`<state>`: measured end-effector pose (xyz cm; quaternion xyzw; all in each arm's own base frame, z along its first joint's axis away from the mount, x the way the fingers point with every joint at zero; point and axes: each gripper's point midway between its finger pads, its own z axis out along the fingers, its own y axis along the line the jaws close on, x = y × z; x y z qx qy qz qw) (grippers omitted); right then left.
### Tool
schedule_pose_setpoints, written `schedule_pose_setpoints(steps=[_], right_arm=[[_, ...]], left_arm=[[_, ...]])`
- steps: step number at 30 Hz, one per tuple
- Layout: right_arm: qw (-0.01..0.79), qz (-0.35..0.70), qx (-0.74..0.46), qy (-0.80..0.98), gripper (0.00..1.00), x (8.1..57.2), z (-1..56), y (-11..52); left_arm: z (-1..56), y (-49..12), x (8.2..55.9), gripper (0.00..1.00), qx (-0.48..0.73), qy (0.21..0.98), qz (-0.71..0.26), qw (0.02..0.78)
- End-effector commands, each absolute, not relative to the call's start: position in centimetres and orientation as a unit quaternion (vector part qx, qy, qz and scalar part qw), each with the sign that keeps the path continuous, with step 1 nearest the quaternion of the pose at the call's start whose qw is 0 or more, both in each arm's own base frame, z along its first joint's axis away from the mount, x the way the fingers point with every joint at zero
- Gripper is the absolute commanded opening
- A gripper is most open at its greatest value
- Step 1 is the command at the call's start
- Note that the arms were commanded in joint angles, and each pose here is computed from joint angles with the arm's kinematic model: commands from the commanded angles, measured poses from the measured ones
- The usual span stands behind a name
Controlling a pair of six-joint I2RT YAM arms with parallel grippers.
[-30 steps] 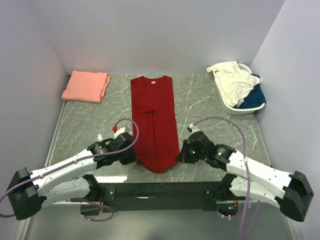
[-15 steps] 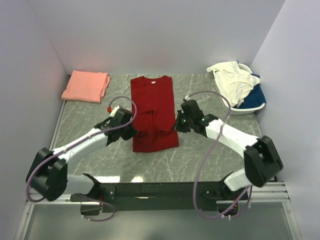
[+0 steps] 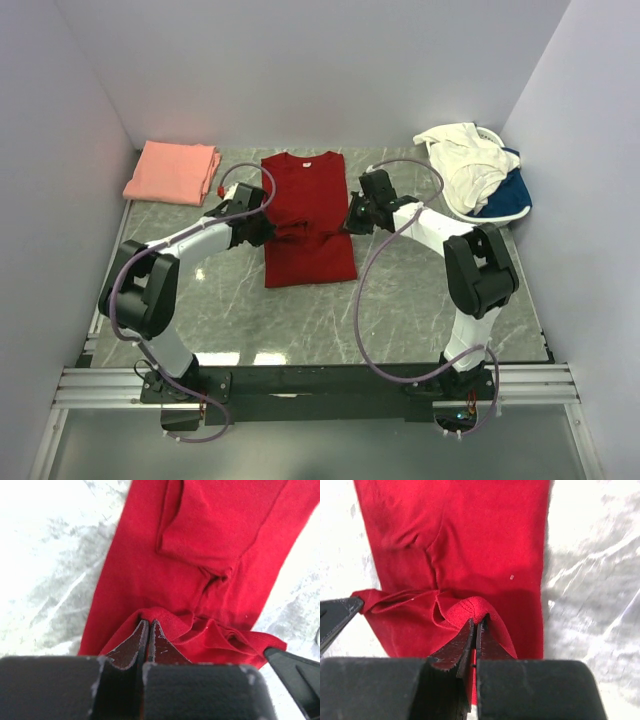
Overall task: Fold and stack the t-shirts
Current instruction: Fold the tshirt
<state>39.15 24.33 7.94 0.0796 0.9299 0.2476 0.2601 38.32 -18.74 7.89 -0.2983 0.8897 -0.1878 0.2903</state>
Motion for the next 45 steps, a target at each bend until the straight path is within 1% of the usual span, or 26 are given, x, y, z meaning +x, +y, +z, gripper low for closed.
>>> schedule_pose_setpoints(steps=[1,6,11,15,23,32,33,35,36,37,38,39,40,42,43,45], right_arm=[[0.280,0.269,0.073,0.919,0.00,41.1,9.7,24.4],[0.287,0.279,0.072,0.914,0.00,40.9,10.3,23.9],[0.311,0.290,0.070,0.902,0.00,41.2,12.3,23.9],[0.304,0.287,0.077,0.905,0.00,41.7,11.7,23.5],[0.312,0.302,0.086,0.897,0.00,42.4,12.6,22.9],[0.303,0.305,0.097,0.898,0.00,45.2,11.9,22.9],[0.301,0.307,0.096,0.898,0.00,45.7,11.7,23.0],[0.291,0.302,0.098,0.902,0.09,46.1,11.2,22.6],[0.290,0.299,0.099,0.904,0.15,46.7,11.0,22.5],[0.287,0.297,0.098,0.905,0.26,46.8,10.9,22.4],[0.286,0.293,0.101,0.907,0.32,46.9,10.7,21.9],[0.289,0.292,0.102,0.906,0.37,46.8,10.8,21.7],[0.291,0.287,0.103,0.907,0.44,46.6,10.9,21.5],[0.299,0.285,0.100,0.905,0.48,46.2,11.3,21.2],[0.301,0.283,0.101,0.905,0.48,46.0,11.3,21.0],[0.305,0.285,0.098,0.903,0.49,45.1,11.8,21.3]], left_arm=[[9.9,-19.3,40.3,0.01,-0.287,0.880,-0.212,0.313],[10.4,-18.7,40.3,0.01,-0.293,0.875,-0.214,0.319],[11.3,-17.9,40.6,0.01,-0.293,0.872,-0.214,0.329],[11.5,-17.6,41.2,0.01,-0.295,0.870,-0.221,0.329],[13.4,-17.1,42.4,0.01,-0.289,0.862,-0.231,0.346],[11.3,-16.7,44.8,0.01,-0.289,0.870,-0.217,0.335],[10.5,-16.9,45.1,0.03,-0.285,0.873,-0.219,0.329],[10.1,-16.6,46.0,0.16,-0.279,0.877,-0.214,0.327],[9.3,-16.8,46.1,0.20,-0.273,0.883,-0.216,0.316],[9.5,-16.6,46.5,0.25,-0.271,0.882,-0.216,0.320],[9.6,-16.5,46.6,0.40,-0.270,0.881,-0.218,0.321],[10.1,-16.3,46.9,0.45,-0.269,0.877,-0.224,0.329],[10.3,-16.1,46.7,0.50,-0.267,0.876,-0.230,0.330],[12.1,-15.8,46.5,0.56,-0.267,0.867,-0.237,0.348],[12.1,-15.7,46.0,0.58,-0.267,0.866,-0.238,0.350],[13.4,-15.6,45.4,0.60,-0.268,0.859,-0.245,0.361]])
